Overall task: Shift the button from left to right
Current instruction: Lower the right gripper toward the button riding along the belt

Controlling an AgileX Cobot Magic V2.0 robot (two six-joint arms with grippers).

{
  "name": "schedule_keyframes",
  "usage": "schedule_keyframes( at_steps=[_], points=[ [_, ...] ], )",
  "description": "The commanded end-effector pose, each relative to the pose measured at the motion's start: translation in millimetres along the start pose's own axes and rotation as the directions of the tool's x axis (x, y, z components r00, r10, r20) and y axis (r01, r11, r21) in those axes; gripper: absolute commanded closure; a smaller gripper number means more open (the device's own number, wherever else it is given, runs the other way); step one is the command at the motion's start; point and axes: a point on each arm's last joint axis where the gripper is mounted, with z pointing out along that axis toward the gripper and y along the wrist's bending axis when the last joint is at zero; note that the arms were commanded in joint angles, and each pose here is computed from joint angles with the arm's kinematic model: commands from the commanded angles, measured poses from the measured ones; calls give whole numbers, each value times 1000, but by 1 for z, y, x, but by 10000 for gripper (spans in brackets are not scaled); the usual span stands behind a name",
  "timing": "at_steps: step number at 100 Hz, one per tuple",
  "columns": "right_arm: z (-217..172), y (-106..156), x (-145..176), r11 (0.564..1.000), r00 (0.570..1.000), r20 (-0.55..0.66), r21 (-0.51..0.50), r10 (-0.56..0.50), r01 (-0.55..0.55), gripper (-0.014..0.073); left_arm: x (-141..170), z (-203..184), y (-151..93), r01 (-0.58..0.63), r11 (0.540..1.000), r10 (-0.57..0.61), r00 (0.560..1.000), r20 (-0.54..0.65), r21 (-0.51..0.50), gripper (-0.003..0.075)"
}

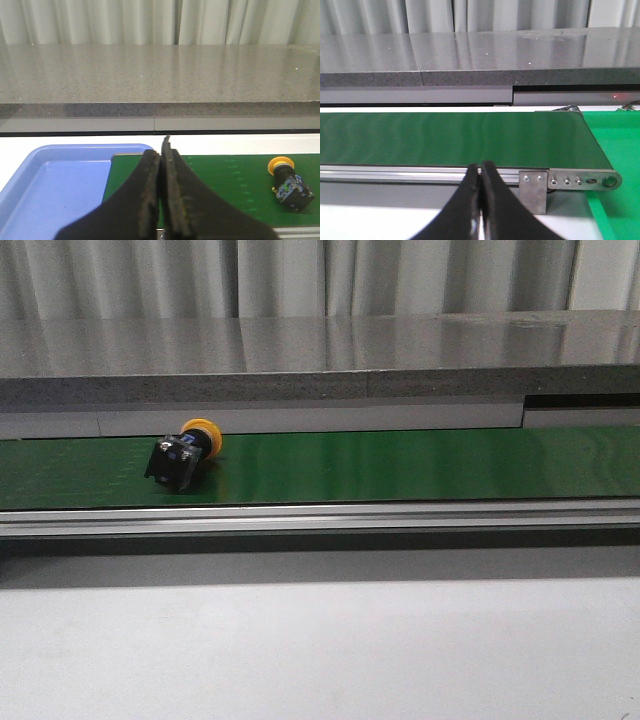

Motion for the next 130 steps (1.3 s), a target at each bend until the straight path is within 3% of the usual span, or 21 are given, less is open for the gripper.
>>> schedule_keyframes(
  at_steps=[1,34,58,89,104,119,130],
  points=[
    [-3,0,-15,1000,990,137,-5,29,-29,662,-16,-1,0,10,1000,-9,994,104,-4,740],
    [-1,3,-48,997,991,110,-17,82,-80,662,-16,-1,0,10,1000,-9,994,104,-4,740],
    [19,8,-93,997,992,-96,-18,78,-80,662,-16,-1,0,10,1000,-9,994,104,-4,740],
    [68,14,-131,997,900,-430,-13,67,-80,662,-16,-1,0,10,1000,-9,994,104,-4,740],
    [92,14,-137,997,873,-482,-6,68,-81,662,-16,-1,0,10,1000,-9,994,104,-4,740],
    [103,14,-137,997,873,-482,-2,70,-81,655,-16,-1,0,10,1000,-9,994,104,-4,740],
    [105,14,-136,997,872,-484,-1,73,-83,552,-16,-1,0,10,1000,-9,994,104,-4,740]
  ],
)
